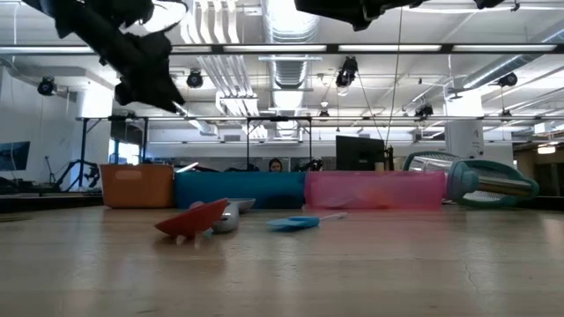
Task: Pick & Place Kitchen Items
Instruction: Put the red slotted spoon into the blue bin
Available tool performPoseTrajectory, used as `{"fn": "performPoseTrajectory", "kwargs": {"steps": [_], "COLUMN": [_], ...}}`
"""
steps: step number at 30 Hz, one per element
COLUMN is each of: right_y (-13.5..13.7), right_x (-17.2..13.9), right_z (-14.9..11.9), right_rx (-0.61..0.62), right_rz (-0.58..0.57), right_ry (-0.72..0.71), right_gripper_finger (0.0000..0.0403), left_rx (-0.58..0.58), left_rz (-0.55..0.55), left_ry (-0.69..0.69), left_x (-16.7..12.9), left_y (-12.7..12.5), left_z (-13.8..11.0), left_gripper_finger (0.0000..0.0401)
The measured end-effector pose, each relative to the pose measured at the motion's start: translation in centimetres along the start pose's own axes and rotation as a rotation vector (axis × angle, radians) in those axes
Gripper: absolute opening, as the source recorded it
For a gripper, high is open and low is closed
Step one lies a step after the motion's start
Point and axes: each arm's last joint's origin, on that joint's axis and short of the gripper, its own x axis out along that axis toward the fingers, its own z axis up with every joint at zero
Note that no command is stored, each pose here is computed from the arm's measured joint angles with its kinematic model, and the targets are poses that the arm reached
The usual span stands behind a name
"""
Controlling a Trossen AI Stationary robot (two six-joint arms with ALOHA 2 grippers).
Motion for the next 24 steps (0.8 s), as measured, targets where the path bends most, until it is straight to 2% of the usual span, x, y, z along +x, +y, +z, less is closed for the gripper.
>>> {"fn": "performPoseTrajectory", "kwargs": {"steps": [4,7,14,17,20,24], "right_y": [0.0,0.0,-0.1,-0.1,-0.1,-0.1], "right_x": [0.0,0.0,0.0,0.0,0.0,0.0], "right_z": [0.2,0.2,0.2,0.2,0.2,0.2], "right_rx": [0.028,0.028,0.031,0.031,0.031,0.031], "right_rz": [-0.001,-0.002,-0.002,-0.002,-0.002,-0.002], "right_ry": [-0.006,-0.006,-0.006,-0.006,-0.006,-0.006], "right_gripper_finger": [0.0072,0.0075,0.0065,0.006,0.0057,0.0057], "left_rx": [0.081,0.218,0.777,0.975,1.076,1.118], "left_rz": [-0.167,-0.274,-0.462,-0.522,-0.56,-0.574], "left_ry": [-0.026,-0.04,-0.04,-0.027,0.003,0.08], "left_x": [0.0,0.1,1.0,1.6,2.4,4.0], "left_y": [-2.3,-4.2,-8.3,-9.8,-10.8,-11.9], "left_z": [-0.8,-1.2,-3.3,-4.4,-5.2,-5.7], "left_gripper_finger": [0.0177,0.0177,0.0177,0.0177,0.0177,0.0177]}}
